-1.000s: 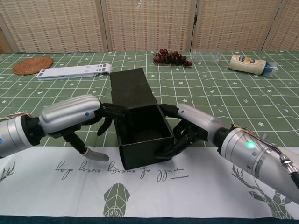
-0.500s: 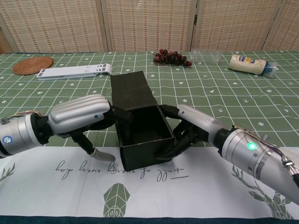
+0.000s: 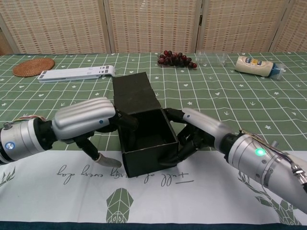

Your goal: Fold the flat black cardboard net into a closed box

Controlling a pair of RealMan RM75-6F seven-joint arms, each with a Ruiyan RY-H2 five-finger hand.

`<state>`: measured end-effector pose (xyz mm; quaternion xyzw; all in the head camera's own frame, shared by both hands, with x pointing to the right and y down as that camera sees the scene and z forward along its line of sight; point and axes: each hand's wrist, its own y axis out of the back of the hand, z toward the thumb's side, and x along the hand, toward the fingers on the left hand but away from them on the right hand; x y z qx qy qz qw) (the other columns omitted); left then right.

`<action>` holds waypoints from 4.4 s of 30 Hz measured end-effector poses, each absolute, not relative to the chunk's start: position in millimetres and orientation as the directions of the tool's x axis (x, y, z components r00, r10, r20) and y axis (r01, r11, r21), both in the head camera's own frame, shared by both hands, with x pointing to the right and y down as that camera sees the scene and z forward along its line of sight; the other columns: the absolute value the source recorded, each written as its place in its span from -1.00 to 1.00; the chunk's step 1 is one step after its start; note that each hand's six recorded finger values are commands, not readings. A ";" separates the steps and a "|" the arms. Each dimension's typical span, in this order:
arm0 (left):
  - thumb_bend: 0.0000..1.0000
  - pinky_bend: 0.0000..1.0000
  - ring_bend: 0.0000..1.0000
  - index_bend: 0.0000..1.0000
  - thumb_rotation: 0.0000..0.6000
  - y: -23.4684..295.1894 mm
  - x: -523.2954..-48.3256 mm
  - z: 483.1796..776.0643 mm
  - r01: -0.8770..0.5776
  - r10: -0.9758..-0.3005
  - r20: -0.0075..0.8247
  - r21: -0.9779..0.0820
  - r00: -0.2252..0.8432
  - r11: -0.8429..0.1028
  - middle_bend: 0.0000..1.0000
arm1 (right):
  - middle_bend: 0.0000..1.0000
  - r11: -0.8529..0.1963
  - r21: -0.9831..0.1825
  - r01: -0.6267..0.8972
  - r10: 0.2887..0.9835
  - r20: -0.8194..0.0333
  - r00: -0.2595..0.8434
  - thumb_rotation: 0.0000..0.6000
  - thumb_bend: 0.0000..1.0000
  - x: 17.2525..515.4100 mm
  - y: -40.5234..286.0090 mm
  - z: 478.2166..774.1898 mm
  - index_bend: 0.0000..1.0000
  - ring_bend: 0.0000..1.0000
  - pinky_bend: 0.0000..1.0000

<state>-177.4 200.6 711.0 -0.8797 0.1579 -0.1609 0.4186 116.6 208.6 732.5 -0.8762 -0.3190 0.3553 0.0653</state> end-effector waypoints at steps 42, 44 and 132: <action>-0.74 0.86 0.21 -0.18 1.00 197.7 -183.6 704.9 -0.158 -0.423 0.131 -0.797 0.897 -0.582 -0.25 | -0.17 -0.744 -0.347 0.571 0.650 -0.575 0.497 1.00 0.05 124.2 199.0 732.0 -0.38 0.70 1.00; -0.74 0.86 0.20 -0.22 1.00 196.3 -185.6 703.9 -0.162 -0.430 0.131 -0.798 0.893 -0.580 -0.28 | -0.17 -0.736 -0.349 0.580 0.657 -0.575 0.488 1.00 0.05 125.6 196.4 733.1 -0.38 0.70 1.00; -0.74 0.87 0.11 -1.00 1.00 180.3 -212.8 747.9 -0.753 -0.563 0.659 0.007 0.499 -0.658 -1.00 | -0.99 -0.550 -0.494 0.674 0.832 -0.400 0.385 1.00 -0.62 208.9 102.2 594.2 -1.00 0.22 1.00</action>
